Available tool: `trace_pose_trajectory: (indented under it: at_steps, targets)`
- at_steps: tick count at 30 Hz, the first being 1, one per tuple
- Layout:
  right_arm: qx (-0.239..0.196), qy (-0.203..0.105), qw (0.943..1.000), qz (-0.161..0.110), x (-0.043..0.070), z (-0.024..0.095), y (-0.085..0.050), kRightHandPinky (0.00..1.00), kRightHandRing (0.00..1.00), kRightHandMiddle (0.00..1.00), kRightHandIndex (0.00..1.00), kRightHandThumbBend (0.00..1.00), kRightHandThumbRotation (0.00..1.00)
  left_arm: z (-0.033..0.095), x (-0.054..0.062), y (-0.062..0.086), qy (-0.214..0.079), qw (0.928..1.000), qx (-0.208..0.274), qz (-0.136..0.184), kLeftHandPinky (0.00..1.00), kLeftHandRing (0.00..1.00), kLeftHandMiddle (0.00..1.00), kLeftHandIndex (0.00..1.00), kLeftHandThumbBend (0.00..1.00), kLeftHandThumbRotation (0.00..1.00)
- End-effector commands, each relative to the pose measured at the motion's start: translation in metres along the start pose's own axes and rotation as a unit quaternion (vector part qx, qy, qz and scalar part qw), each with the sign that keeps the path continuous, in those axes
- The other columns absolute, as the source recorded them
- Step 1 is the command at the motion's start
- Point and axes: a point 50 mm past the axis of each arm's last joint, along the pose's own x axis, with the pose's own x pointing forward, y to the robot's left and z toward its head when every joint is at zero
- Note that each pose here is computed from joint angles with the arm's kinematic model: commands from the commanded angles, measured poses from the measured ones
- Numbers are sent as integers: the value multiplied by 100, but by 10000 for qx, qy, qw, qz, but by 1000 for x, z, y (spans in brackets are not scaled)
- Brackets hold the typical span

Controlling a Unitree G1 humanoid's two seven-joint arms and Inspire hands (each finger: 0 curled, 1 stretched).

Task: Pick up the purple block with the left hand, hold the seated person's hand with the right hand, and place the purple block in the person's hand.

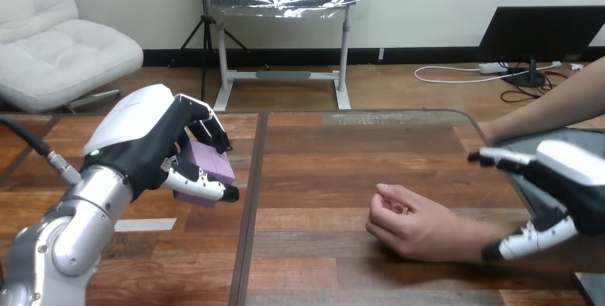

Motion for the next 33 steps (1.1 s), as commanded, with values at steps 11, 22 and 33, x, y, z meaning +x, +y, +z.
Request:
trace_pose_trajectory:
  at_steps: [11,22,33]
  targets:
    - [-402,-16,9990,192,4,4,-15,91,90,91,92,100,32,13,3,22,-212,9988,64,435,36,41,46,44,73,0]
    - [-496,16,9982,345,5,3,-2,89,88,89,90,100,29,14,3,23,-179,9989,75,431,38,42,47,44,74,0]
    - [-468,-18,9982,367,9,2,13,86,86,87,88,100,30,15,3,23,-214,9988,75,441,38,42,46,44,74,0]
